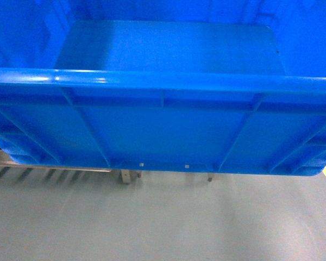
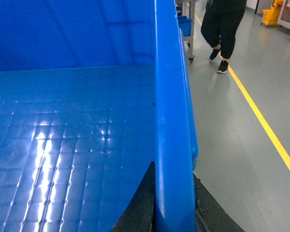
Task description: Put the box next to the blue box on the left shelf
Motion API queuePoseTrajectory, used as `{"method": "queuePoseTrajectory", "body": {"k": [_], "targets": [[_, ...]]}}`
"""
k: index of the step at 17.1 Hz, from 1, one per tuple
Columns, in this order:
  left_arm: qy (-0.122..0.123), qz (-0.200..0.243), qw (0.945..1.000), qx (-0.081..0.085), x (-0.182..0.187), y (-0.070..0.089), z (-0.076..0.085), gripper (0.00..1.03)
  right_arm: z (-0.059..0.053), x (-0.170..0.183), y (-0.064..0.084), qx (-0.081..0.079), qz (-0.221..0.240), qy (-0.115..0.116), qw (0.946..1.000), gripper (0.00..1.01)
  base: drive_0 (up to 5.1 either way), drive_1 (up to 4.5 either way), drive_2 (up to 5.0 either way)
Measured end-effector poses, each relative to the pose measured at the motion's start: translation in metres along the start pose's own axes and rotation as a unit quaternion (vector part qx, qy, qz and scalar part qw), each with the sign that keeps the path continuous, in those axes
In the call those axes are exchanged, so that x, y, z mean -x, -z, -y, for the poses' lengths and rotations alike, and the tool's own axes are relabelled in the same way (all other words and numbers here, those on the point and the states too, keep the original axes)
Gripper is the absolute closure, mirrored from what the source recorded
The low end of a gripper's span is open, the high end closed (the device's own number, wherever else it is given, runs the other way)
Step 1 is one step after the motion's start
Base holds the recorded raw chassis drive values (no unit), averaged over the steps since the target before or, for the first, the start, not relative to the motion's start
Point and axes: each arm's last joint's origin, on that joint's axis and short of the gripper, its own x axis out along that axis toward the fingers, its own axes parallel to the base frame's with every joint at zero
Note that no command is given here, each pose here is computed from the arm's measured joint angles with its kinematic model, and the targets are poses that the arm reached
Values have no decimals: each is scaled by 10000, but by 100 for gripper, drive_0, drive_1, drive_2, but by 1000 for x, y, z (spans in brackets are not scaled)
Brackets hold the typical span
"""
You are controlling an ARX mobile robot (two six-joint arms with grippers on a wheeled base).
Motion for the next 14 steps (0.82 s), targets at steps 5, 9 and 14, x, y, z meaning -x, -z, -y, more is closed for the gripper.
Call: {"method": "queuePoseTrajectory", "body": {"k": [5,9,14], "targets": [[29,-8,10000,12,0,0,0,93,0,-1,1,5,-24,1,10000,93,0,428,-427],[54,10,10000,23,0,-1,1,93,1,-1,1,2,-20,6,10000,93,0,428,-427],[57,3,10000,35,0,0,1,93,1,-1,1,2,-22,6,10000,93,-373,305,134]]}}
